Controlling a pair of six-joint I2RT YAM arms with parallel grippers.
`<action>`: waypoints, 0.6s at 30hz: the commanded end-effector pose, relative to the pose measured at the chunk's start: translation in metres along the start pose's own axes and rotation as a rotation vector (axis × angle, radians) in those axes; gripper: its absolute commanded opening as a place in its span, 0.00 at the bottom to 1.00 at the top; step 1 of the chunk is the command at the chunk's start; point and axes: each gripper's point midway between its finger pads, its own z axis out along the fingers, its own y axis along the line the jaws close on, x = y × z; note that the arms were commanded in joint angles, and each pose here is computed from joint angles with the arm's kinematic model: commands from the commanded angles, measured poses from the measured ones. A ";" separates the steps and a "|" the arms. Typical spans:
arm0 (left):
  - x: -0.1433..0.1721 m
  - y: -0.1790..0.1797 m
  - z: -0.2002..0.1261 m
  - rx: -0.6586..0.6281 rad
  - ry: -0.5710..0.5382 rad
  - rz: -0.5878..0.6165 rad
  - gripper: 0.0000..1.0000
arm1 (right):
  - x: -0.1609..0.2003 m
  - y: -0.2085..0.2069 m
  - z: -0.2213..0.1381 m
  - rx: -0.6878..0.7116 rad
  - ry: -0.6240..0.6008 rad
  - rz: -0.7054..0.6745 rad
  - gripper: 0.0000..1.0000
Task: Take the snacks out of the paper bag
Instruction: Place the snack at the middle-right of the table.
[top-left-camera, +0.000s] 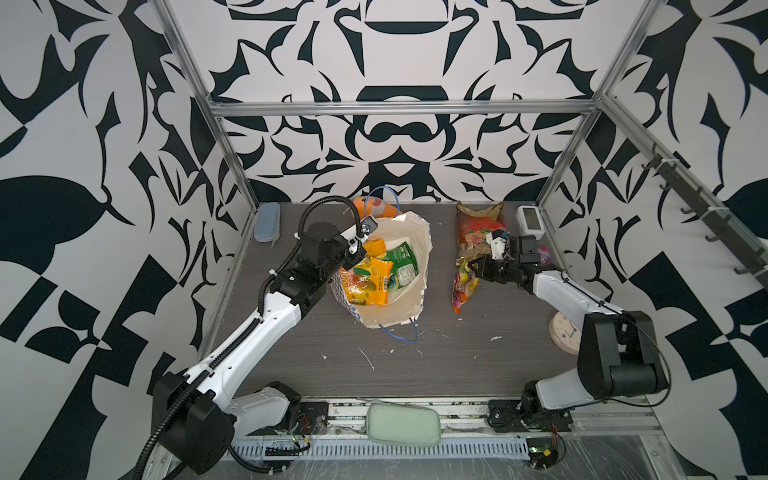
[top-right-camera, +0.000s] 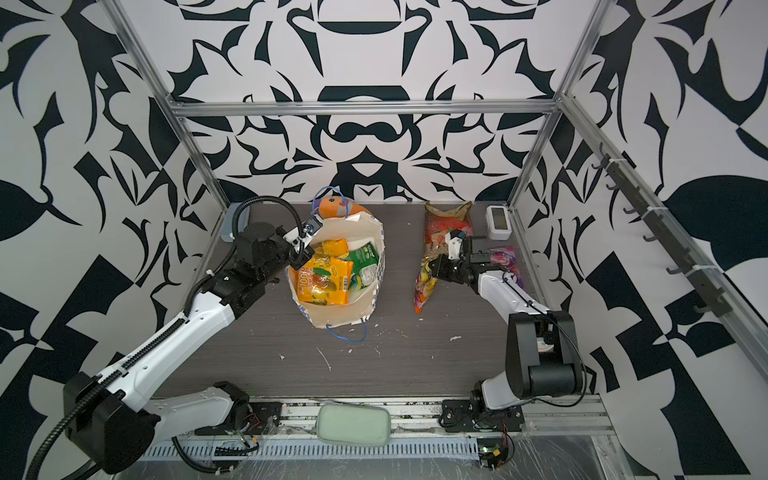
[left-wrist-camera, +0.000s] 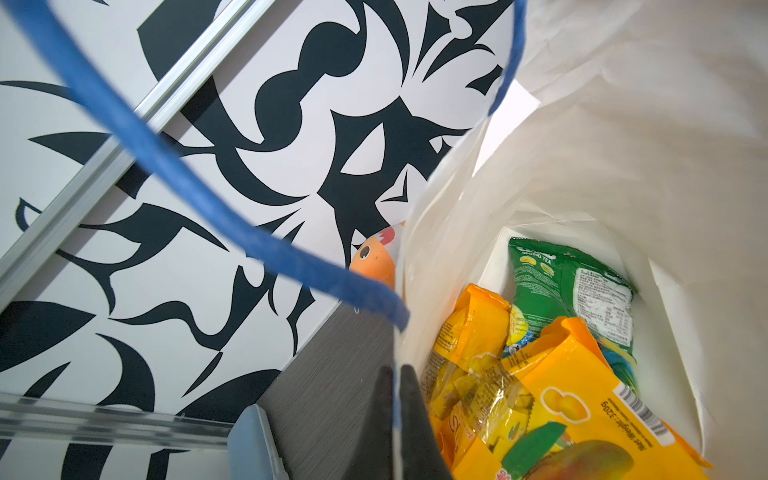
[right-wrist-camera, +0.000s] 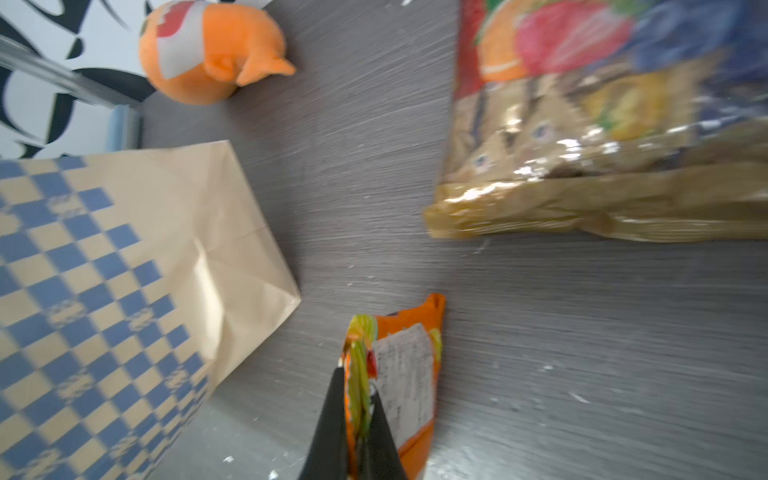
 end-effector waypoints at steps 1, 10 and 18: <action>-0.030 0.014 -0.013 -0.047 -0.109 0.014 0.00 | -0.008 -0.019 -0.008 0.130 -0.022 -0.039 0.10; -0.029 0.012 -0.012 -0.034 -0.104 0.016 0.00 | -0.011 -0.046 -0.032 0.346 -0.002 -0.062 0.35; -0.027 0.010 -0.009 -0.028 -0.101 0.011 0.00 | -0.032 -0.046 -0.062 0.467 -0.042 -0.062 0.50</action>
